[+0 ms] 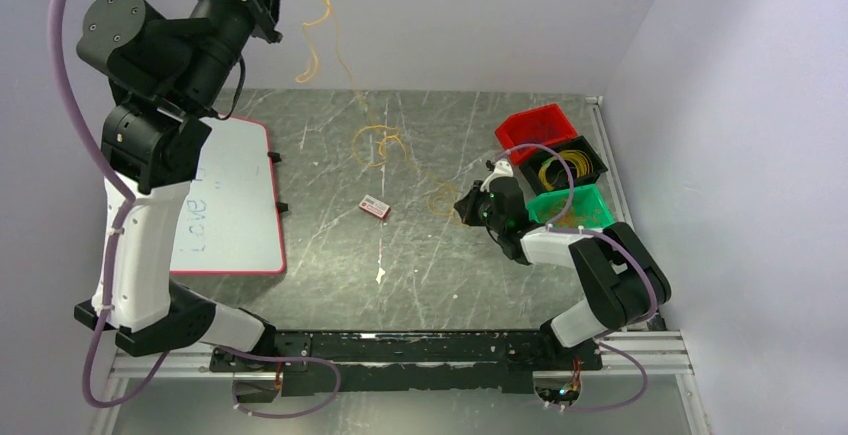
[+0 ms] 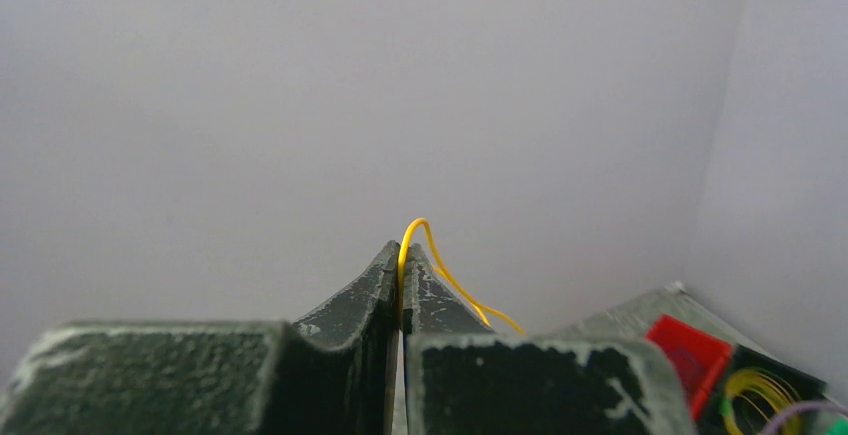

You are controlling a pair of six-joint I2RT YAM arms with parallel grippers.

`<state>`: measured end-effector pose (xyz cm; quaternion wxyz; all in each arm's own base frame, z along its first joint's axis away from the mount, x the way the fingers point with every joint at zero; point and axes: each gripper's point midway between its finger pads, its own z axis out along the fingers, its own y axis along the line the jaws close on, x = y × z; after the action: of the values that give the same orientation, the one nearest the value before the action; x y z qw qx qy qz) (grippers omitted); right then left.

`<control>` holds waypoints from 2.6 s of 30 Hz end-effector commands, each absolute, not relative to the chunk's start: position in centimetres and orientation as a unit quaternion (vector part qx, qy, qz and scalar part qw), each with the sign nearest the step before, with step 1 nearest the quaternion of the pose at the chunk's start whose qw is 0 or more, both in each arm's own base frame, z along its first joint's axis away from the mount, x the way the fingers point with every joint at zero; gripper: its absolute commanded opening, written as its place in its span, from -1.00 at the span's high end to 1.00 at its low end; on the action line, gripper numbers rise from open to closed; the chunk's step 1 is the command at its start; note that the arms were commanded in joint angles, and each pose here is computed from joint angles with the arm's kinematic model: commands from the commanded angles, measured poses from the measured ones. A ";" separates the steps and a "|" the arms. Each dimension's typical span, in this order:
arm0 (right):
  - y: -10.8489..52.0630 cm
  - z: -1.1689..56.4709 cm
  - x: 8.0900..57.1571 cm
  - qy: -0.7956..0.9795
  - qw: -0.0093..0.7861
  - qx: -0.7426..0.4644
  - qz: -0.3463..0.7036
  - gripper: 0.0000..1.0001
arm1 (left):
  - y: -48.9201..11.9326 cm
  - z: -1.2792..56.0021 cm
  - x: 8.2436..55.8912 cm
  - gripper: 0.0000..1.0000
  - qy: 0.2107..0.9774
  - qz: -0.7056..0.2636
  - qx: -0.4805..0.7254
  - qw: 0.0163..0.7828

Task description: Untangle the cables

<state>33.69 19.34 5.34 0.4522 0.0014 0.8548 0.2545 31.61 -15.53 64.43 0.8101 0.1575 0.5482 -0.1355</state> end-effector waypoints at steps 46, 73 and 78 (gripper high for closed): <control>22.3 29.0 32.7 0.689 0.612 -0.109 0.374 -0.27 | -17.0 61.9 34.0 0.86 0.554 -0.119 0.181 0.804; 37.0 35.3 34.0 0.550 0.535 -0.173 0.617 -0.23 | -17.8 61.6 33.4 0.86 0.554 -0.151 0.190 0.796; 38.7 33.9 34.4 0.555 0.513 -0.173 0.632 -0.07 | -17.9 61.6 33.4 0.86 0.554 -0.152 0.191 0.796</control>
<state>35.09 37.45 33.08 0.5215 -0.1595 0.5769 0.6081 34.11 -17.59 61.12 0.7938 0.1847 0.5630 -0.1371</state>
